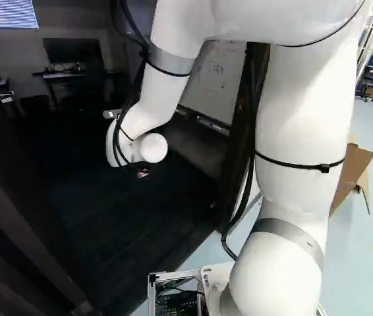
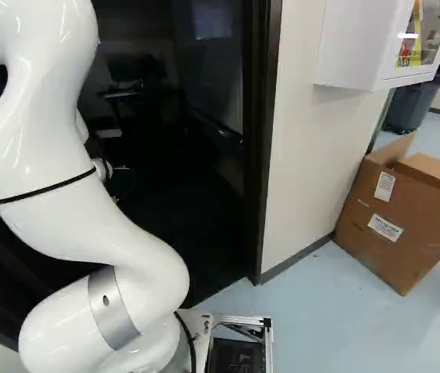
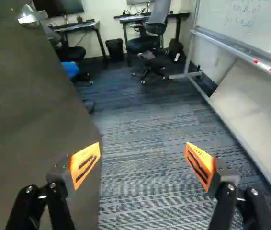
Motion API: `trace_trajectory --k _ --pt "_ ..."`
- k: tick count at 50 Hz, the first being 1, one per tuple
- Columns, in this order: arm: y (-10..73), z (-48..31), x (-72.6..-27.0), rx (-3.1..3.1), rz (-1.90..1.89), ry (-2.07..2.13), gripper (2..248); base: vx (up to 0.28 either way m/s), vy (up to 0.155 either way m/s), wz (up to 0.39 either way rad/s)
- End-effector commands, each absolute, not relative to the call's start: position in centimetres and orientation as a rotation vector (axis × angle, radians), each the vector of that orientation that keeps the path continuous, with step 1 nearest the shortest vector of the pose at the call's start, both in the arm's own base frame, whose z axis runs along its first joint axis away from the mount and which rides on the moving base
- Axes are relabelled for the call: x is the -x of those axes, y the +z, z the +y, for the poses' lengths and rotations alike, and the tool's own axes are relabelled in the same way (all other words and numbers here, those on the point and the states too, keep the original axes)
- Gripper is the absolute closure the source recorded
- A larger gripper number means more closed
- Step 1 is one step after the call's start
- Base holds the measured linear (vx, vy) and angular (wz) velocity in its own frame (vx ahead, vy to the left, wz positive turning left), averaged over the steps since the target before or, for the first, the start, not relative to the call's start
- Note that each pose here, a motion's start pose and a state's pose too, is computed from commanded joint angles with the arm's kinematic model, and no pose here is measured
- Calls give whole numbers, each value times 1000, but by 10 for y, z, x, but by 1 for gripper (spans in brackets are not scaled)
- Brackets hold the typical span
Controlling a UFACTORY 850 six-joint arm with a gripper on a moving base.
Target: Open the door and move inside
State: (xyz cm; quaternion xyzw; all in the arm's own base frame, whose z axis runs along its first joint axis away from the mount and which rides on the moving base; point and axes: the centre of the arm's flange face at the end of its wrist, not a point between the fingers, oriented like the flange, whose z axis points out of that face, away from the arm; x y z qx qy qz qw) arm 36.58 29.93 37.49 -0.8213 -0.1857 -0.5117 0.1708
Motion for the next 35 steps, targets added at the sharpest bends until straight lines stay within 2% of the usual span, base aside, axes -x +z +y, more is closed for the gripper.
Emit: trace_trajectory --k 35 --pt "383 242 -330 2283 -549 -1538 3 0 0 0"
